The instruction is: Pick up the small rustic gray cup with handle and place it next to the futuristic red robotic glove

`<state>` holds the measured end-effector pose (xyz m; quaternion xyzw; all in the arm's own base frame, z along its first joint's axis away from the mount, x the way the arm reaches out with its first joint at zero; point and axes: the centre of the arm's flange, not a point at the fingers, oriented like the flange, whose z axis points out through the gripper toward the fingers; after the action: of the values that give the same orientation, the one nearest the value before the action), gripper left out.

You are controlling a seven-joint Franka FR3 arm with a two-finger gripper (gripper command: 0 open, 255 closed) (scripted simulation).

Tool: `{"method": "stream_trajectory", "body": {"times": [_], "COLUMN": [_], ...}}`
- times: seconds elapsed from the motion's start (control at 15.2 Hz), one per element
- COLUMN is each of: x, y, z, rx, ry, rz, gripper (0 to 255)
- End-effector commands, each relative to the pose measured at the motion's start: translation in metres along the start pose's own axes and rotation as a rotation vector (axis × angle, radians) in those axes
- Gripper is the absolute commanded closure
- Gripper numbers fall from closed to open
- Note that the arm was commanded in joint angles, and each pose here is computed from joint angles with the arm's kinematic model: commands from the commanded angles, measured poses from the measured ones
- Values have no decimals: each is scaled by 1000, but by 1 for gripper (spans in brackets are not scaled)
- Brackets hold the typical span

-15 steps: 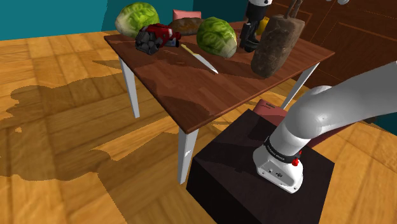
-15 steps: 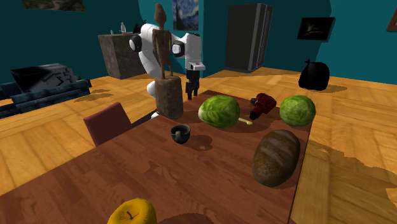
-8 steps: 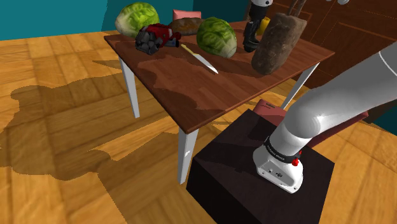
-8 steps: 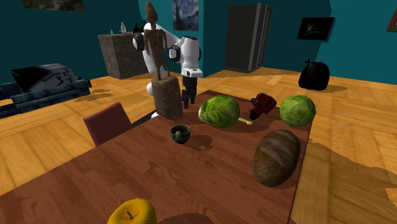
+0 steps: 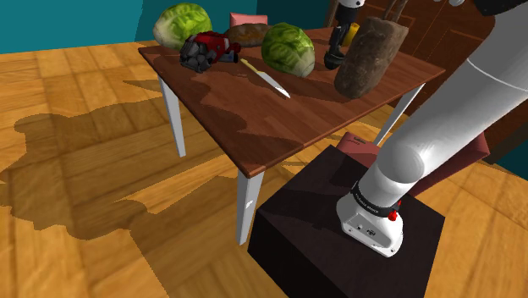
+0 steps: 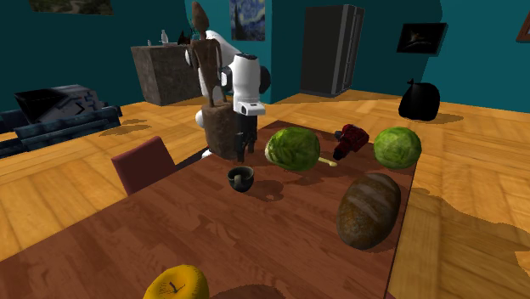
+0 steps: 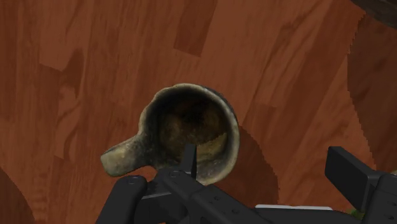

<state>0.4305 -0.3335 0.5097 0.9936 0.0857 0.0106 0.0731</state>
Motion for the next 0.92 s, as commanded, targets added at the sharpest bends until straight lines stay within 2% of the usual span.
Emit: {"method": "stream_trajectory", "body": {"times": [0.0, 0.46, 0.86], "x": [2, 2, 2], "y": [14, 14, 14], "z": [6, 46, 46], "rx": [-3, -3, -3], "ry": [-1, -1, -1], "rz": [-2, -2, -2], "gripper": [0, 0, 0]}}
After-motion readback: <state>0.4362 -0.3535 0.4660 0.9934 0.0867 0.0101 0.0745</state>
